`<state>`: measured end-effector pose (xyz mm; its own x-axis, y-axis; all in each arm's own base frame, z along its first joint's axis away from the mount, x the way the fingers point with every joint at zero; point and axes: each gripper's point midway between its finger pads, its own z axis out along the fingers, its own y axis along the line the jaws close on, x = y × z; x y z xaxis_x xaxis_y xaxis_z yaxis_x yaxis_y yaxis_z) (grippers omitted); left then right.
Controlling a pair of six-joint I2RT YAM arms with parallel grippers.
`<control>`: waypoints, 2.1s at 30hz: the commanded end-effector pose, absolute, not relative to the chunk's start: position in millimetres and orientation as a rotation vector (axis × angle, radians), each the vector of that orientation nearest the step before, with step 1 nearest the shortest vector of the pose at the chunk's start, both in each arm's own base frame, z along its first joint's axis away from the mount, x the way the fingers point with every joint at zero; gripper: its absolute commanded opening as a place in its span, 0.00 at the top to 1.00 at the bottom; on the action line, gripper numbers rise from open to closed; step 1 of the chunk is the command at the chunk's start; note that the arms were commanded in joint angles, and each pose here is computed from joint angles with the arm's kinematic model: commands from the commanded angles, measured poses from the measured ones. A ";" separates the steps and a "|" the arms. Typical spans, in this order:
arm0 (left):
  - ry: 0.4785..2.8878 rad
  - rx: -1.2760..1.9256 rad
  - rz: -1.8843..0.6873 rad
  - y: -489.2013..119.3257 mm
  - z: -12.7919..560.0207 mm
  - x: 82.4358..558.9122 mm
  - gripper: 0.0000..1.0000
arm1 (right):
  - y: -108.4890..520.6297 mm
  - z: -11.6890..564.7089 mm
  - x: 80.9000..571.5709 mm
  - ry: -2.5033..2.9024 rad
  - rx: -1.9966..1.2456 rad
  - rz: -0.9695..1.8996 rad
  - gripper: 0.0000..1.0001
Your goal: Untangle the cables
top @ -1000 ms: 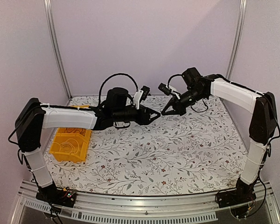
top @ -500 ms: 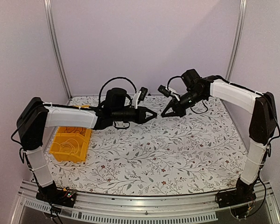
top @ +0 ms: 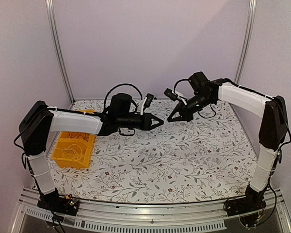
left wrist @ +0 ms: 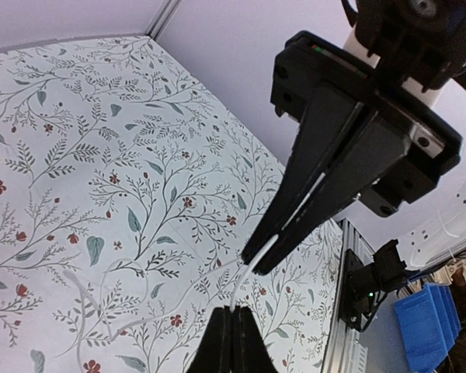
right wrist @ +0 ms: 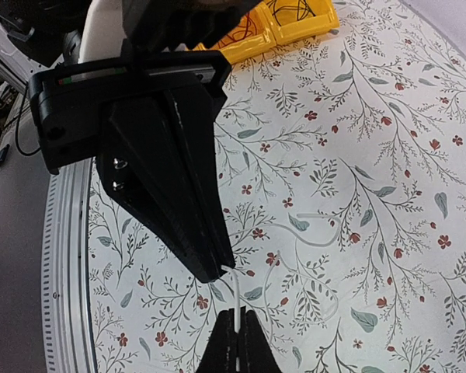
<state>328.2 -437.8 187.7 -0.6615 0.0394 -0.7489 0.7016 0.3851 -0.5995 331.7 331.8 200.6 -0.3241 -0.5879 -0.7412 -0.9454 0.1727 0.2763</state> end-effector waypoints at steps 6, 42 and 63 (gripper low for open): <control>1.995 0.610 -1.230 -408.4 216.7 330.1 1.00 | 320.6 190.9 318.1 1.967 -1.473 0.951 0.46; 2.786 -0.139 0.125 -51.9 184.4 238.2 1.00 | 245.3 116.1 319.3 2.094 -1.297 0.938 0.35; 2.891 0.055 0.139 -59.1 98.2 286.1 1.00 | 246.9 106.1 314.3 2.110 -1.335 0.916 0.36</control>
